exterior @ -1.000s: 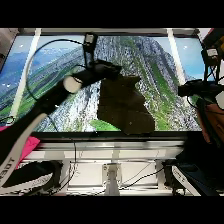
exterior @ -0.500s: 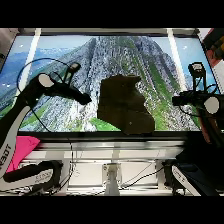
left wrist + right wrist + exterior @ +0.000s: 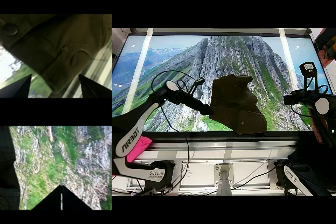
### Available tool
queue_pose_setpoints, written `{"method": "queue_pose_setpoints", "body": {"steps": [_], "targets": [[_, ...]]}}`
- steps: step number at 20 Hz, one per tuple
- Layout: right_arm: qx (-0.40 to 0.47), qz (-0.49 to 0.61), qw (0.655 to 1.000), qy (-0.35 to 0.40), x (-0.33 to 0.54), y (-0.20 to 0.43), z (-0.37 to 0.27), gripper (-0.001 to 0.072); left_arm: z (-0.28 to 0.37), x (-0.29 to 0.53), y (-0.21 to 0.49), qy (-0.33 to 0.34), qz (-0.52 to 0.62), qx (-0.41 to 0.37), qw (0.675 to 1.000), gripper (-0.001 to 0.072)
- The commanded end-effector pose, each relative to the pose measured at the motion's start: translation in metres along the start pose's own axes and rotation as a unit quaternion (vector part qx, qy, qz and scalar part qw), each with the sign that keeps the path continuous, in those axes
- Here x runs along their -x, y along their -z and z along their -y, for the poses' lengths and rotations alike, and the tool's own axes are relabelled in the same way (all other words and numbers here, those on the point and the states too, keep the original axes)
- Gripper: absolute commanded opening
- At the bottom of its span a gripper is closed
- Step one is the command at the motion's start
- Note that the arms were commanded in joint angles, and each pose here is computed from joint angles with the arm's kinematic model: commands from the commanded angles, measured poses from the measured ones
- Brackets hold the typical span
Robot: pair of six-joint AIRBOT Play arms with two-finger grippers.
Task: Fold the clothes and pants, and hang the long-sleeved shirts on hangers.
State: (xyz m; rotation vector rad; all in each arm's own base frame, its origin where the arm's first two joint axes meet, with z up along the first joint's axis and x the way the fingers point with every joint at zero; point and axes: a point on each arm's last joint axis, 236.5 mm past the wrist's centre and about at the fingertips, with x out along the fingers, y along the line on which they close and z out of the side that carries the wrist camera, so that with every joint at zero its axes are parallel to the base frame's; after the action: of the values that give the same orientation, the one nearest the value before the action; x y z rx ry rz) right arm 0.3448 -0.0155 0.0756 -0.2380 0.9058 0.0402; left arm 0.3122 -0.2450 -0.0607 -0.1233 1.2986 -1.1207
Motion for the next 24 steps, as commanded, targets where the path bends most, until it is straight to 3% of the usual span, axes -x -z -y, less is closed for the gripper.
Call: {"method": "queue_pose_setpoints", "body": {"steps": [1, 3, 5, 6, 9, 10, 11, 14, 16, 18, 22, 24], "targets": [[-0.001, 0.004, 1.0, -0.001, 0.0, -0.002, 0.0, 0.0019, 0.018, -0.018, -0.017, 0.069, 0.038, 0.003, 0.997, 0.0699], [-0.001, 0.004, 1.0, -0.001, 0.0, -0.002, 0.0, 0.0018, 0.033, -0.024, -0.026, 0.096, 0.055, 0.0, 0.994, 0.0667], [-0.001, 0.004, 1.0, -0.001, 0.0, -0.002, 0.0, 0.0019, 0.055, -0.021, -0.035, 0.133, 0.073, -0.022, 0.988, 0.0426], [-0.002, 0.004, 1.0, -0.001, 0.0, -0.002, 0.0, 0.0019, 0.067, -0.016, -0.041, 0.159, 0.086, -0.02, 0.983, 0.0358], [-0.008, 0.0, 1.0, -0.01, 0.0, 0.0, -0.005, 0.0019, 0.091, 0.006, -0.049, 0.216, 0.094, -0.013, 0.972, 0.0347], [-0.009, -0.007, 1.0, -0.014, 0.0, 0.003, -0.007, 0.0018, 0.094, 0.015, -0.051, 0.228, 0.087, 0.011, 0.97, 0.0215], [-0.009, -0.017, 1.0, -0.015, 0.0, 0.008, -0.007, 0.0019, 0.098, 0.026, -0.05, 0.244, 0.079, 0.028, 0.966, 0.0037], [-0.009, -0.041, 0.999, -0.02, 0.001, 0.019, -0.009, 0.0018, 0.12, 0.07, -0.044, 0.317, 0.042, 0.097, 0.942, 0.0039], [-0.009, -0.043, 0.999, -0.02, 0.001, 0.02, -0.01, 0.0019, 0.123, 0.082, -0.034, 0.324, 0.023, 0.107, 0.94, 0.0039], [-0.01, -0.042, 0.999, -0.022, 0.001, 0.02, -0.01, 0.0019, 0.103, 0.069, -0.018, 0.27, -0.005, 0.108, 0.957, 0.0039], [-0.016, -0.041, 0.999, -0.03, 0.001, 0.019, -0.014, 0.0019, 0.021, 0.031, 0.019, 0.068, -0.069, 0.092, 0.991, 0.004], [-0.018, -0.041, 0.998, -0.032, 0.001, 0.019, -0.016, 0.0018, -0.003, 0.032, 0.022, 0.022, -0.068, 0.087, 0.994, 0.0042]]}}
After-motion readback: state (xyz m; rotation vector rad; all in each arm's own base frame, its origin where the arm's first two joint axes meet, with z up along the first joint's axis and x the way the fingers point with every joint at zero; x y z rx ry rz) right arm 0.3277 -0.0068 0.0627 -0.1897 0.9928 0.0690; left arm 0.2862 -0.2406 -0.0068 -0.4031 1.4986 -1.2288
